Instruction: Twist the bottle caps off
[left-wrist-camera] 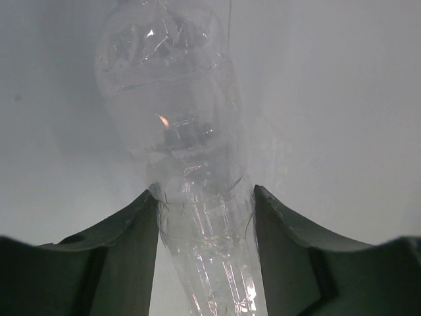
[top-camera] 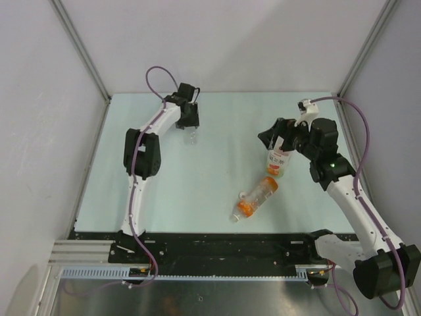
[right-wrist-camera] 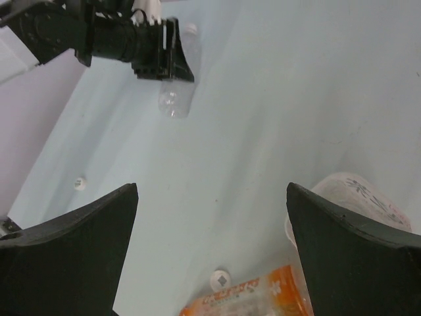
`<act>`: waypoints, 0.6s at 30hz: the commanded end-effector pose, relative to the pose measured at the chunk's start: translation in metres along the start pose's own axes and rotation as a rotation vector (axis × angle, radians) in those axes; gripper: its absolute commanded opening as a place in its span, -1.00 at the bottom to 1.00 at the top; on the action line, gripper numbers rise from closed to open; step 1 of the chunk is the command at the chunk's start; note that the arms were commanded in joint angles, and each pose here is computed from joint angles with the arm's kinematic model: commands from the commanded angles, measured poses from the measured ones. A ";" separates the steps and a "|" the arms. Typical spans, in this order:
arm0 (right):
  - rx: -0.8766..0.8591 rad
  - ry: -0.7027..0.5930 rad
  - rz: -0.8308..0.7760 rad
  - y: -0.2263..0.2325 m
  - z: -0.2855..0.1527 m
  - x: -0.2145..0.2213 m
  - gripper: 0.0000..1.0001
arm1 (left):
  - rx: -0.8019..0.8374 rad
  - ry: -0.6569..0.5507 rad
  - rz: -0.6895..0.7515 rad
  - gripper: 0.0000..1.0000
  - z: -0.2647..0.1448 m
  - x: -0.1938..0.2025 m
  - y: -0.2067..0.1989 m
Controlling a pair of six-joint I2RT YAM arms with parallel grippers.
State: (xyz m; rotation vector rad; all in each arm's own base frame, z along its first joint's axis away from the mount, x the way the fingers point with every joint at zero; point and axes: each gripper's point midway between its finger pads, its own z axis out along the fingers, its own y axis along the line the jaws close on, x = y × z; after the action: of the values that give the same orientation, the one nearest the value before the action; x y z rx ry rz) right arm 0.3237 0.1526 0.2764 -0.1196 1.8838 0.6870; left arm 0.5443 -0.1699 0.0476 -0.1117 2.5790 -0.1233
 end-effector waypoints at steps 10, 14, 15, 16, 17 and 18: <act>-0.175 -0.079 0.118 0.076 -0.031 -0.053 0.99 | 0.289 -0.187 0.384 0.00 -0.223 0.045 -0.081; -0.226 -0.058 0.190 0.095 -0.030 -0.054 0.99 | 0.461 -0.244 0.472 0.00 -0.281 0.095 -0.098; -0.242 -0.051 0.213 0.100 -0.029 -0.054 0.99 | 0.506 -0.263 0.483 0.01 -0.295 0.106 -0.099; -0.264 -0.045 0.232 0.106 -0.028 -0.054 0.99 | 0.552 -0.283 0.480 0.00 -0.308 0.116 -0.100; -0.288 -0.039 0.248 0.112 -0.027 -0.054 0.99 | 0.604 -0.298 0.480 0.00 -0.320 0.127 -0.101; -0.313 -0.031 0.262 0.118 -0.026 -0.054 0.99 | 0.656 -0.310 0.481 0.00 -0.330 0.139 -0.102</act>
State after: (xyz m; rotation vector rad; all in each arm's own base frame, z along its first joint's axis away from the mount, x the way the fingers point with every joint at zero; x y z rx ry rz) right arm 0.2865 0.2052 0.3507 -0.0808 1.8075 0.9996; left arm 0.3020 -0.2576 0.2528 0.5779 2.1889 -0.5114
